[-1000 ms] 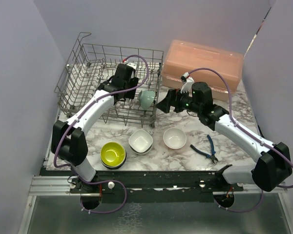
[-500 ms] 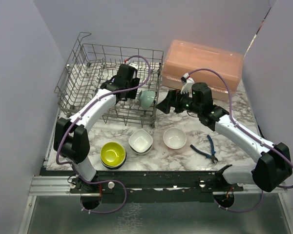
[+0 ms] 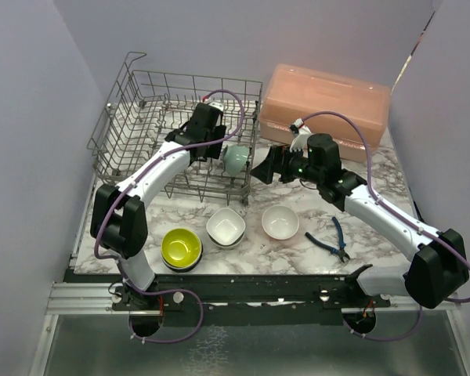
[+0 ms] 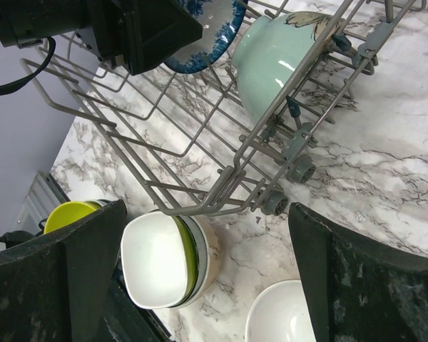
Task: Load the bowls into the dish rack
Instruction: Turn the bowl upside down on the dish rack, then pick up the bowl from the center of the board.
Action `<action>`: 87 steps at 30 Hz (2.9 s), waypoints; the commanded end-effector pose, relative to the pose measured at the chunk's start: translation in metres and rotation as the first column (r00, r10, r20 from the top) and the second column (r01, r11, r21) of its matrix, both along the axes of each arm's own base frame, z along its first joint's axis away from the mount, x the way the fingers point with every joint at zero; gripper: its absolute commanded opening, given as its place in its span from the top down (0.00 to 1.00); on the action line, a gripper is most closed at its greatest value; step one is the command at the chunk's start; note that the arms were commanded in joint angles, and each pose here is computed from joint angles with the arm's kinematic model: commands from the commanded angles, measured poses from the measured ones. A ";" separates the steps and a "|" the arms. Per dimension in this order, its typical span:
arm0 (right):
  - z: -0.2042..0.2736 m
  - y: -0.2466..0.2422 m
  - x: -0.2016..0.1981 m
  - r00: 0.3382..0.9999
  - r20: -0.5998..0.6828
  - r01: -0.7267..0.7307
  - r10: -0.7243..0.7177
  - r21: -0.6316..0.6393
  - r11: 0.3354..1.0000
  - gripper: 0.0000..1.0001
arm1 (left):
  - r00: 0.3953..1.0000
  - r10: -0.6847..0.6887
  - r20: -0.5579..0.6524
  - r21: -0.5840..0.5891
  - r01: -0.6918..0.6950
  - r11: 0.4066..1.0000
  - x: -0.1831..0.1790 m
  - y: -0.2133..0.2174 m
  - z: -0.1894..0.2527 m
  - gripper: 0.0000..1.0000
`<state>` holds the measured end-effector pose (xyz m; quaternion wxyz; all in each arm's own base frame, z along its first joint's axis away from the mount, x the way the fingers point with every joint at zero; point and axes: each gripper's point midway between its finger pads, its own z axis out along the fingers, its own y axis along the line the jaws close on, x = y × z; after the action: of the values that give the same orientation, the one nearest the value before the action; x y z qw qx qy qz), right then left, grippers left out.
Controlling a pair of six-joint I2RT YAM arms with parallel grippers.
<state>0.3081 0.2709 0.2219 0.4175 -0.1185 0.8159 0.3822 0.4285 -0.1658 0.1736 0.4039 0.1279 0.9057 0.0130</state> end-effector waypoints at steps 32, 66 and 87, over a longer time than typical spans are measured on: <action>-0.007 -0.002 -0.009 1.000 -0.011 -0.022 0.021 -0.027 0.999 0.00 | 0.999 0.007 0.047 0.005 -0.007 1.000 -0.001 -0.006 0.021 0.09; -0.029 -0.013 -0.017 0.999 -0.037 -0.017 0.013 -0.088 0.996 0.01 | 0.985 -0.091 0.150 -0.115 0.109 0.987 -0.011 -0.024 0.056 0.14; -0.106 -0.100 -0.071 0.931 -0.163 0.282 -0.325 -0.242 0.929 0.01 | 0.783 -0.274 0.559 -0.340 0.518 0.785 -0.071 -0.069 0.158 0.01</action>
<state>0.2464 0.1885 0.1320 0.3863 -0.0447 0.8835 0.2613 0.3723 -0.2196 0.2996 0.5914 0.1918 0.7551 -0.2081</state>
